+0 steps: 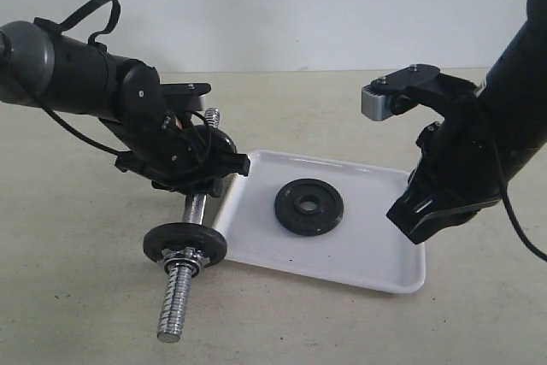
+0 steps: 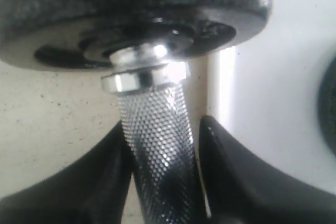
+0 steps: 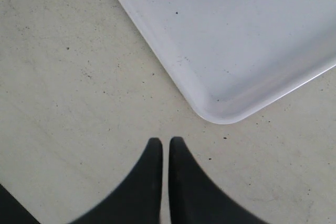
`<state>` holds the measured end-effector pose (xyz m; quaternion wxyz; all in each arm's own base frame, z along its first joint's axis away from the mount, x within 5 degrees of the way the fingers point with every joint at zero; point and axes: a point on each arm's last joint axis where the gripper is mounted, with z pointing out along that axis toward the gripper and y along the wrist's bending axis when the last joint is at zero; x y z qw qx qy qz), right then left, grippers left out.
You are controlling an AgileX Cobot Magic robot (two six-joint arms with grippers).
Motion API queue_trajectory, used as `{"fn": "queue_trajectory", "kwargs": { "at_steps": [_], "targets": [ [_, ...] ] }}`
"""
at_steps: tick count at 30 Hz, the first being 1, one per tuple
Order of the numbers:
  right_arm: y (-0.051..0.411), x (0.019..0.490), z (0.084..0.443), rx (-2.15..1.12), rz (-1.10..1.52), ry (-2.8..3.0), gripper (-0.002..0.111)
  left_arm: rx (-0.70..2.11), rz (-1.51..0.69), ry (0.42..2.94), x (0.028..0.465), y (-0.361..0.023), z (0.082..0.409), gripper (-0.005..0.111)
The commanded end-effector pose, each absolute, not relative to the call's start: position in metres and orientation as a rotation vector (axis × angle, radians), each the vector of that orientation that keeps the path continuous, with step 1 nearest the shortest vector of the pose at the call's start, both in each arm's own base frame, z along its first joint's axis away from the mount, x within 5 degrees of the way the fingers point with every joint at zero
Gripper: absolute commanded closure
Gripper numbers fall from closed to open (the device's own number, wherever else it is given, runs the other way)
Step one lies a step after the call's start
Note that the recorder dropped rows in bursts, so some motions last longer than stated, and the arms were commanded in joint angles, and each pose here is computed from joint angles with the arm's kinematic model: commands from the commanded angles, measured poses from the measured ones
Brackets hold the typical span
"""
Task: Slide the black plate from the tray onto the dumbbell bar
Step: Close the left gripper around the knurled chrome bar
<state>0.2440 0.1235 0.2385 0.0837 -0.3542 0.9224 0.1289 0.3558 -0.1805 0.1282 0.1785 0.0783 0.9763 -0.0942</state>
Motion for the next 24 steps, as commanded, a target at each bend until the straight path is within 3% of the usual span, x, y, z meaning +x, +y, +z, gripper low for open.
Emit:
{"fn": "queue_trajectory", "kwargs": {
  "at_steps": [1,24],
  "targets": [
    [0.1238,0.2441,0.2412,-1.068,0.389,2.74,0.109,0.233,-0.272,2.737,0.3579,-0.1828,0.1291,0.071],
    [0.1238,0.2441,0.2412,-1.075,0.389,2.736,0.109,0.306,-0.24,2.681,0.3618,-0.1823,0.1306,0.071]
  ]
}}
